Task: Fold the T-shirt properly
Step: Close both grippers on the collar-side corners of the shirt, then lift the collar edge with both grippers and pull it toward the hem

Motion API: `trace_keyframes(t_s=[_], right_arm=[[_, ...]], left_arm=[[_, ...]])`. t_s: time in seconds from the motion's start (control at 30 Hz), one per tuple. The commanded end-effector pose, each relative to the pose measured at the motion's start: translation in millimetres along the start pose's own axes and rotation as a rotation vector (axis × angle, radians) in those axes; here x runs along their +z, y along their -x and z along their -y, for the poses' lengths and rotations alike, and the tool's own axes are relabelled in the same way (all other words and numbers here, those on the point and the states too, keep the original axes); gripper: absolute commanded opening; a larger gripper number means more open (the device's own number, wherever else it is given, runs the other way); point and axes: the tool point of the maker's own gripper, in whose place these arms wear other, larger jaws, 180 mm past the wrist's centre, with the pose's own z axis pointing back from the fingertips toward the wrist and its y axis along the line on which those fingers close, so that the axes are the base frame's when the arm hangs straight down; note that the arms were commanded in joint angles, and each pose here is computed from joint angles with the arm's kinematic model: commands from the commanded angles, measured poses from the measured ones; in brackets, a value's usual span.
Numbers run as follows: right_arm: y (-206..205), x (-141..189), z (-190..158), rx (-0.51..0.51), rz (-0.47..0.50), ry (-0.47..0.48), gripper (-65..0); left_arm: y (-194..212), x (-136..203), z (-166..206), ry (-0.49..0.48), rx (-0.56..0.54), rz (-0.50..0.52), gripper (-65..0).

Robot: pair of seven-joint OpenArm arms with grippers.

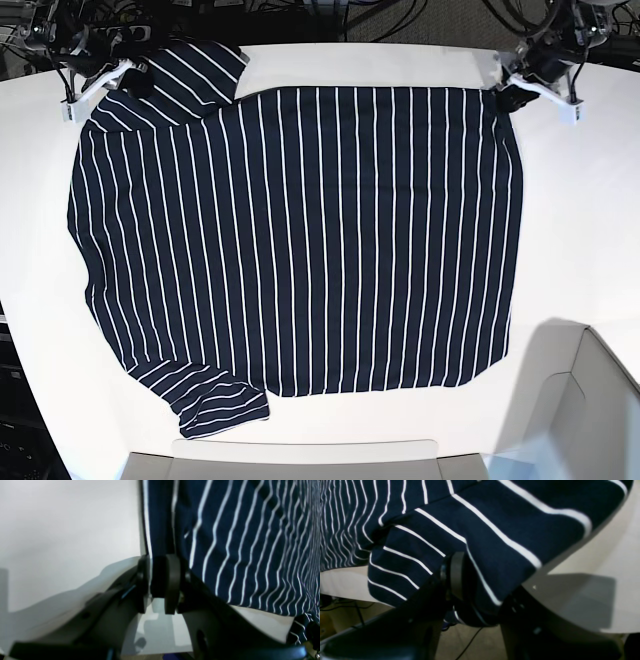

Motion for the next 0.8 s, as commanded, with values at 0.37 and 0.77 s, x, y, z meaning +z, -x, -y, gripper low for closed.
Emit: trace_keyframes(t_s=[0.37,0.77], right_arm=[[-3,6,4,0.028,-0.013,0.028,-52.2],[-3,6,4,0.028,-0.013,0.028,-52.2]], left_arm=[[-15,18,-18,-0.061,0.001,0.037,-53.5],[-28,15,-8,-0.039,-0.038,0.016,-53.4]])
